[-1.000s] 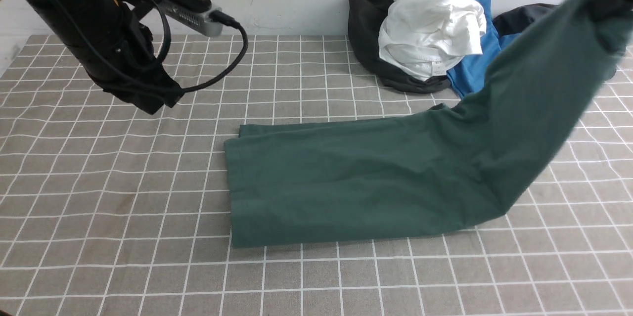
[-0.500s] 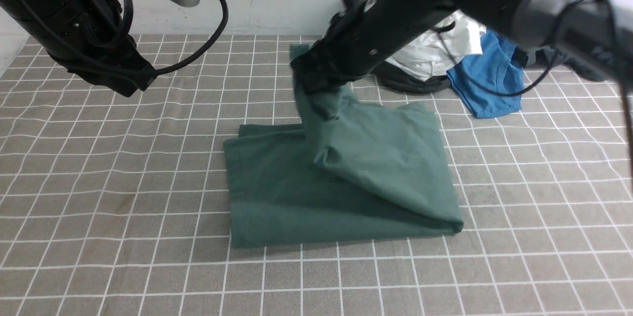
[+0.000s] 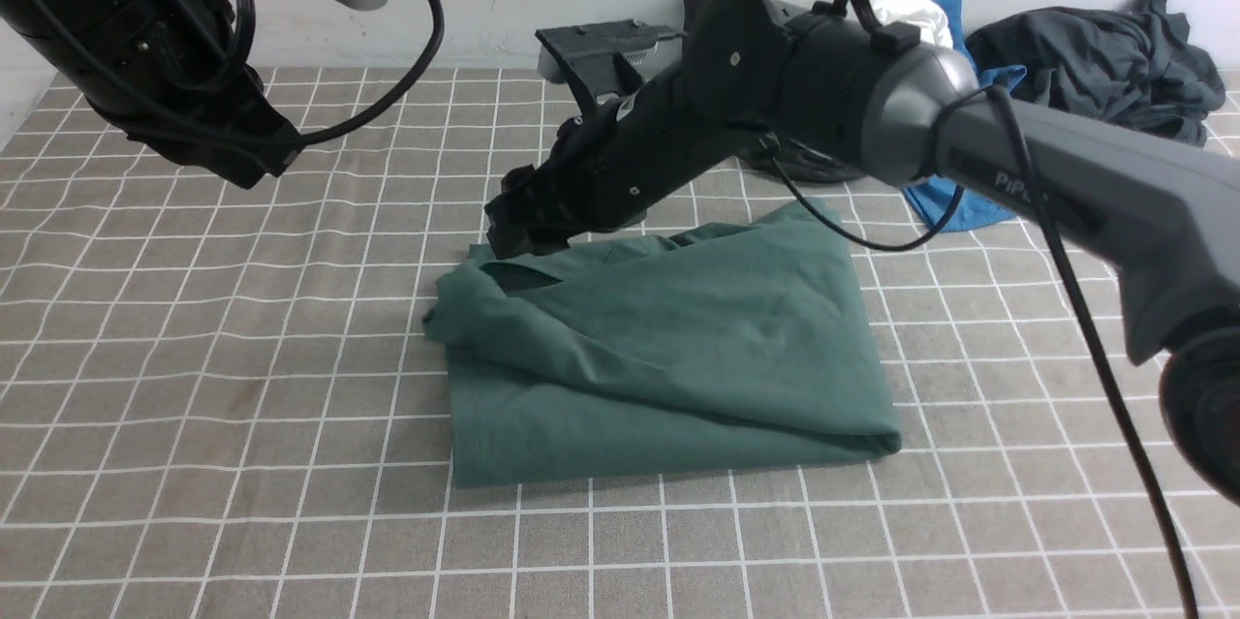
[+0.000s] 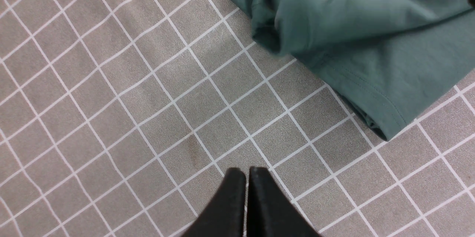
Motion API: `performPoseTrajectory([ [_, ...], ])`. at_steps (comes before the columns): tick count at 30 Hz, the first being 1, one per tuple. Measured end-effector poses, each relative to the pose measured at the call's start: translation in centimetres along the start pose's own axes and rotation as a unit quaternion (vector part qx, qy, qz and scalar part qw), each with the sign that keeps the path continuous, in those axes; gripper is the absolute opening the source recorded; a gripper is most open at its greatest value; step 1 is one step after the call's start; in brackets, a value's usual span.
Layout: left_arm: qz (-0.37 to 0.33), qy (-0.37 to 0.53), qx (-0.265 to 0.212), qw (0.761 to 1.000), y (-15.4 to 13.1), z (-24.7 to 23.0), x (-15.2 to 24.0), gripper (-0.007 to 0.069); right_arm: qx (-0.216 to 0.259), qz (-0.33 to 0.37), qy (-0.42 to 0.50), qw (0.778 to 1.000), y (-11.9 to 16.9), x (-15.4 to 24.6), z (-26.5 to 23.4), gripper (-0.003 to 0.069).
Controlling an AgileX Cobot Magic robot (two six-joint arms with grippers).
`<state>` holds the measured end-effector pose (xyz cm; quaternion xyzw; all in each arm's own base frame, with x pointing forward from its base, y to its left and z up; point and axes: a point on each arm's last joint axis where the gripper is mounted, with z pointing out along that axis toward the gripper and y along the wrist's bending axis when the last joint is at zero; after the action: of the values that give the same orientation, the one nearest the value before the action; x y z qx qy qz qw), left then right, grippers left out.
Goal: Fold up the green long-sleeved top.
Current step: Use the right arm to drag the right edge of the fabric to the left and folds it over the left edge
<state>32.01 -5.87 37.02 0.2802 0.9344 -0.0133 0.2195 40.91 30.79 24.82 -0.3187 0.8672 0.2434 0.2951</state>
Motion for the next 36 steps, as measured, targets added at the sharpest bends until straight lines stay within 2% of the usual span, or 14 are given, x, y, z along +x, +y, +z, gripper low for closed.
performPoseTrajectory([
  [1,0.000,0.000,0.000,1.000,0.0,0.0,0.0,-0.0007,0.008,-0.012,-0.003,1.000,-0.2,-0.5,-0.6,0.0514],
  [3,0.000,0.000,0.000,1.000,0.0,0.0,0.0,-0.0007,0.024,-0.028,-0.006,0.999,-0.8,-1.0,-1.5,0.0554],
  [7,0.000,0.000,0.000,1.000,0.0,0.0,0.0,-0.0007,0.063,-0.054,0.002,0.997,-2.3,-1.0,-2.0,0.0564],
  [10,0.000,0.000,0.000,1.000,0.0,0.0,0.0,-0.0007,0.070,-0.047,0.029,0.996,-3.1,-0.1,-0.9,0.0519],
  [14,0.000,0.000,0.000,1.000,0.0,0.0,0.0,-0.0007,0.053,-0.028,0.065,0.996,-3.1,1.5,1.7,0.0453],
  [18,0.000,0.000,0.000,1.000,0.0,0.0,0.0,-0.0007,0.005,-0.017,0.121,0.992,-1.1,4.2,5.7,0.0371],
  [24,-0.001,-0.001,0.003,1.000,-0.1,0.0,0.0,-0.0007,-0.020,-0.057,0.145,0.988,1.0,5.3,7.4,0.0358],
  [29,-0.003,-0.005,0.008,1.000,-0.2,0.0,-0.1,-0.0007,-0.017,-0.072,0.150,0.986,1.2,4.9,6.4,0.0412],
  [32,-0.006,-0.016,0.014,1.000,-0.5,-0.8,0.1,-0.0007,0.002,-0.105,0.167,0.980,1.4,3.9,3.8,0.0461],
  [36,-0.015,-0.033,0.010,0.999,-1.1,-2.6,1.1,-0.0008,0.039,-0.142,0.193,0.970,1.3,2.6,-0.7,0.0459],
])
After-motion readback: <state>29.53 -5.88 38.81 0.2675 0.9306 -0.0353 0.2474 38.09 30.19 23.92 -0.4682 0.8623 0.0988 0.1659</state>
